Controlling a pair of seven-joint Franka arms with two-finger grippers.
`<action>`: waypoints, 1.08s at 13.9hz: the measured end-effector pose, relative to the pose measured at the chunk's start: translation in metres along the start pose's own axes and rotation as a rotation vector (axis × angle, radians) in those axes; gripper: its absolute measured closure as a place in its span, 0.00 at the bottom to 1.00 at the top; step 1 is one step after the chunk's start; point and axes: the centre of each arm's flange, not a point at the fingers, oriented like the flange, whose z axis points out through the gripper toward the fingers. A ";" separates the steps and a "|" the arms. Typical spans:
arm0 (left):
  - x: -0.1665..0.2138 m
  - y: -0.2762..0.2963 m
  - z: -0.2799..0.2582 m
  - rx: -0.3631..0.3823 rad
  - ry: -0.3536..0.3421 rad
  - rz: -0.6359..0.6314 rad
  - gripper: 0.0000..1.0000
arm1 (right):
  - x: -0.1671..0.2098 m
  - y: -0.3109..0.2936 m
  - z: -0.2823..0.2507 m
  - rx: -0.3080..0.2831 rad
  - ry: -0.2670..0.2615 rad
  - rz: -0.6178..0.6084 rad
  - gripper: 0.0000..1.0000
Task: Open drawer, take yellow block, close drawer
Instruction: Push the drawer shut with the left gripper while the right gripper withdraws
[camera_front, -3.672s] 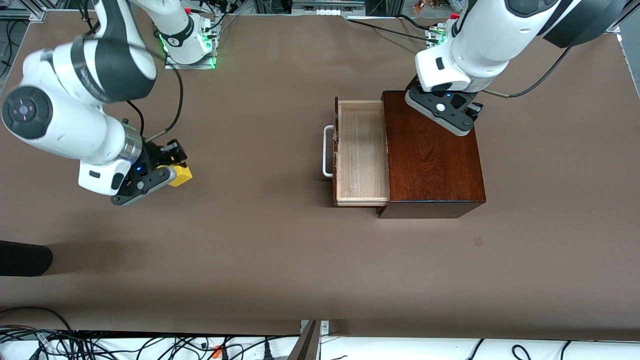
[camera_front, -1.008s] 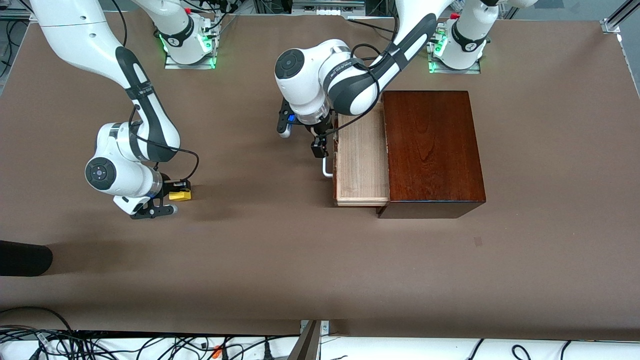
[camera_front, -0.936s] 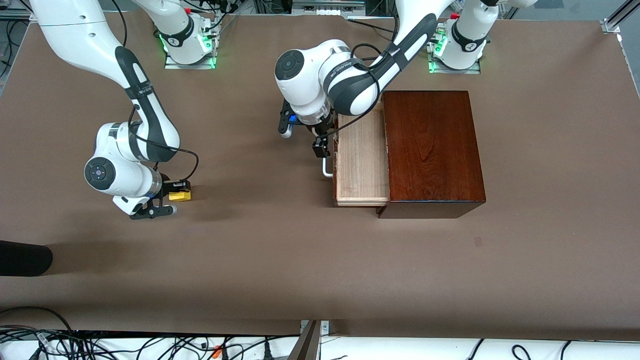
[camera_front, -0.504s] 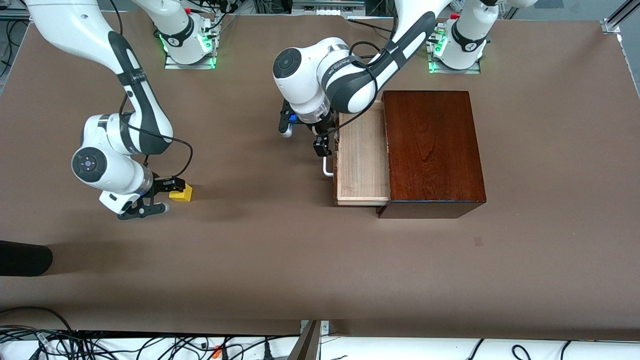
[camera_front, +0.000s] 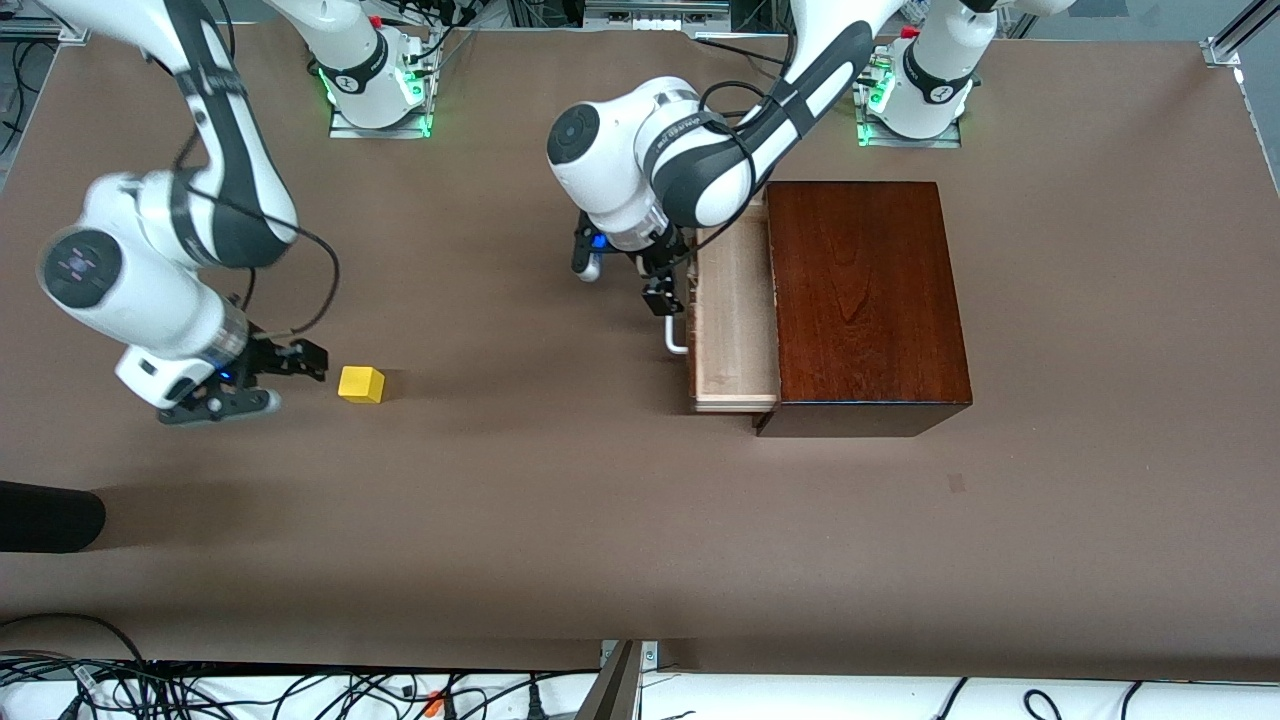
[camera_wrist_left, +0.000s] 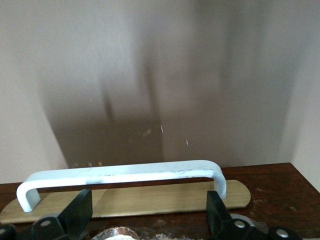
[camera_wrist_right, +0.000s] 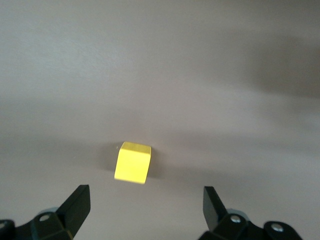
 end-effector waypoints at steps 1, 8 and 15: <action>-0.002 -0.001 0.001 -0.002 -0.003 -0.002 0.00 | -0.005 -0.001 -0.024 0.000 0.012 0.000 0.00; -0.024 -0.002 0.015 -0.011 -0.068 -0.010 0.00 | -0.041 -0.006 -0.172 0.010 0.016 0.000 0.00; -0.064 -0.018 0.029 -0.024 -0.110 -0.054 0.00 | -0.038 -0.008 -0.191 0.019 0.018 -0.001 0.00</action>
